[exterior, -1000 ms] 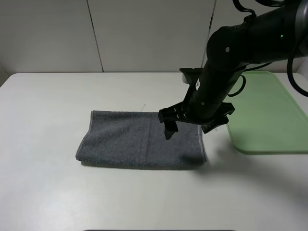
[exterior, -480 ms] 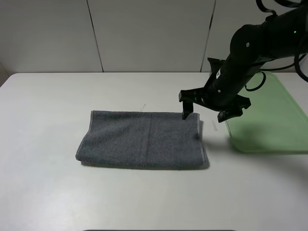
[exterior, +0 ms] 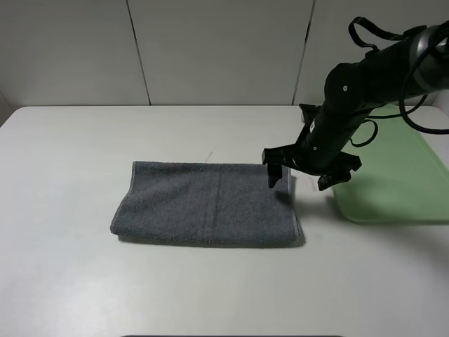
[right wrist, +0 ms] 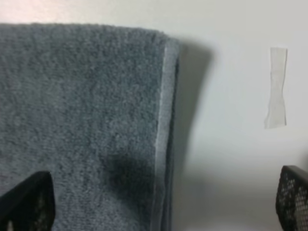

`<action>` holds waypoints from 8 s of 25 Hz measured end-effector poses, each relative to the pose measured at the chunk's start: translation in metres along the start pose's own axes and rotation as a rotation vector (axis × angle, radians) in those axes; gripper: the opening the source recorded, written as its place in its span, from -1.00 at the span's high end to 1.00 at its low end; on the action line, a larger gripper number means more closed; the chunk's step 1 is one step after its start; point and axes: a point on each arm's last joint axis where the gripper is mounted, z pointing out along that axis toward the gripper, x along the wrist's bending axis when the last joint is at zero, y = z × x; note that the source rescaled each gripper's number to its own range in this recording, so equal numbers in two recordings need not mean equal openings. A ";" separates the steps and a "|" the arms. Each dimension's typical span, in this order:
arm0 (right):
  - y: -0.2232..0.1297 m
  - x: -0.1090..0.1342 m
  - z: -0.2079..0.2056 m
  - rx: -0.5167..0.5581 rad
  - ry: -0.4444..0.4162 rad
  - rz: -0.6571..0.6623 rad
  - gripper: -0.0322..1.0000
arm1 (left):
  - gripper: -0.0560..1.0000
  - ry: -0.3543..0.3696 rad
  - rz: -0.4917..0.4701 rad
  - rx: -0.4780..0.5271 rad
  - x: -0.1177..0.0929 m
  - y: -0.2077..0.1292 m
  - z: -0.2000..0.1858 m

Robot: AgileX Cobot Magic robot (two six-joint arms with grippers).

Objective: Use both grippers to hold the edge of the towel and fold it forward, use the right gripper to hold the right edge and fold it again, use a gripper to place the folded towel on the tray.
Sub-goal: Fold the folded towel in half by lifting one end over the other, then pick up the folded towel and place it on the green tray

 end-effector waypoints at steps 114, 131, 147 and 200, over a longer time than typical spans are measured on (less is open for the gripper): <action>-0.001 0.058 -0.084 0.010 -0.114 -0.324 0.85 | -1.00 0.000 0.000 0.000 0.000 0.000 0.000; -0.011 0.112 -0.055 0.035 -0.042 -0.348 0.85 | -1.00 0.000 0.000 0.000 0.000 0.000 0.000; -0.014 0.127 -0.049 0.018 0.047 -0.291 0.79 | -1.00 0.000 0.000 0.000 0.000 0.000 0.000; 0.015 0.066 -0.098 0.020 0.017 -0.352 -1.00 | -1.00 0.000 0.000 0.000 0.000 0.000 0.000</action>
